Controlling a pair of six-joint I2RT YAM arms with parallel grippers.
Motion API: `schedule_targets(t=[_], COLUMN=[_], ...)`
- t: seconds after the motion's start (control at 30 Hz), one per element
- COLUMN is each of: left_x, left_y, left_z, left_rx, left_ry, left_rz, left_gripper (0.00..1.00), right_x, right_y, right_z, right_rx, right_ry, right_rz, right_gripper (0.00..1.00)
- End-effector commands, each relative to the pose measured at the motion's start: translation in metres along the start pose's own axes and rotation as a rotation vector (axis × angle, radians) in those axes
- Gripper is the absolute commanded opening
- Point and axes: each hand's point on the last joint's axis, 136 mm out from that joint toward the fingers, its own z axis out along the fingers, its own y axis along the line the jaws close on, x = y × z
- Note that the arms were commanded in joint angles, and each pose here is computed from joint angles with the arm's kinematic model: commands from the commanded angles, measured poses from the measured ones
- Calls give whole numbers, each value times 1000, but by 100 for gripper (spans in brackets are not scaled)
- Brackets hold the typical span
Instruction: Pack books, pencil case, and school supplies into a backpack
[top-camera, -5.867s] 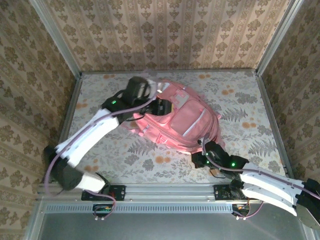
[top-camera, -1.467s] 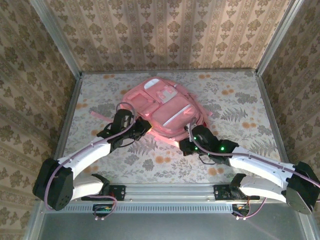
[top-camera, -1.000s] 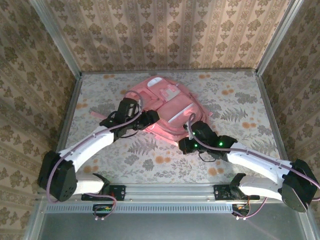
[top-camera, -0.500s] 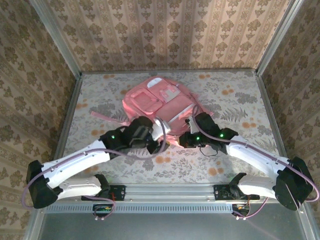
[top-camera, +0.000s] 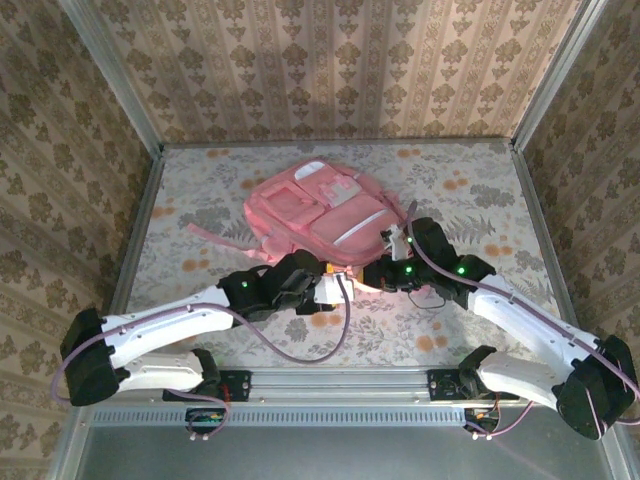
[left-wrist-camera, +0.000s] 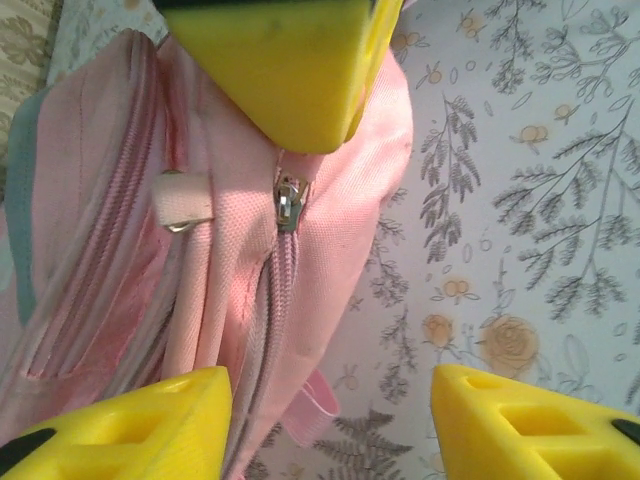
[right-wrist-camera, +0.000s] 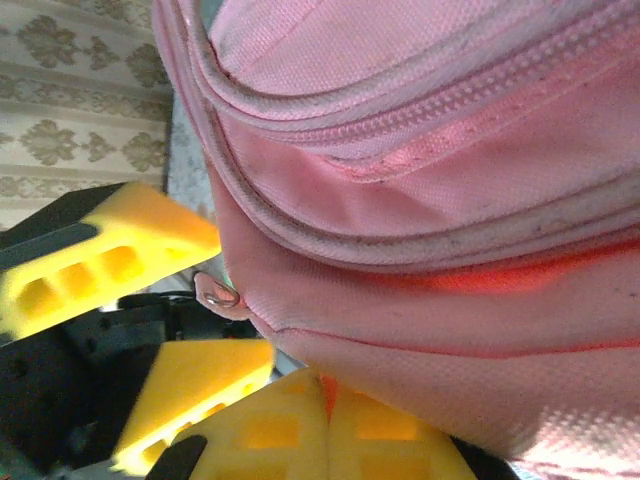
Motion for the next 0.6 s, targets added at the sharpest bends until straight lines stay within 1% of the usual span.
schedule_targets(t=[0.0, 0.07, 0.2, 0.27, 0.33, 0.37, 0.4, 0.43, 0.47, 0.53, 0.57], left_x=[-4, -3, -1, -4, -5, -5, -3, -1, -1, -3, -4], left_y=[15, 19, 41, 45, 48, 51, 54, 58, 61, 68, 71], left_z=[3, 7, 13, 13, 16, 17, 19, 20, 20, 17, 14], left_rx=[-45, -46, -129, -129, -129, -137, -150, -170, -178, -196, -206], left_ry=[-25, -14, 8, -7, -14, -8, 1, 11, 13, 9, 6], left_rz=[48, 47, 29, 19, 8, 7, 6, 3, 4, 11, 13], left_gripper=[58, 60, 63, 63, 58, 53, 43, 32, 23, 0, 0], right_x=[-13, -14, -15, -14, -15, -15, -15, -16, -16, -17, -17], right_y=[71, 76, 88, 90, 91, 92, 94, 95, 96, 95, 93], right_z=[-34, -38, -44, -45, -47, -47, -48, -49, -50, -52, -52], right_rx=[-224, -235, -279, -285, -287, -290, -294, -293, -292, -273, -255], right_ry=[-41, -46, -49, -45, -46, -47, -48, -50, -50, -52, -52], right_rz=[-104, -106, -109, -110, -110, -109, -112, -112, -112, -118, -122], right_gripper=[0, 0, 0, 0, 0, 0, 0, 0, 0, 0, 0])
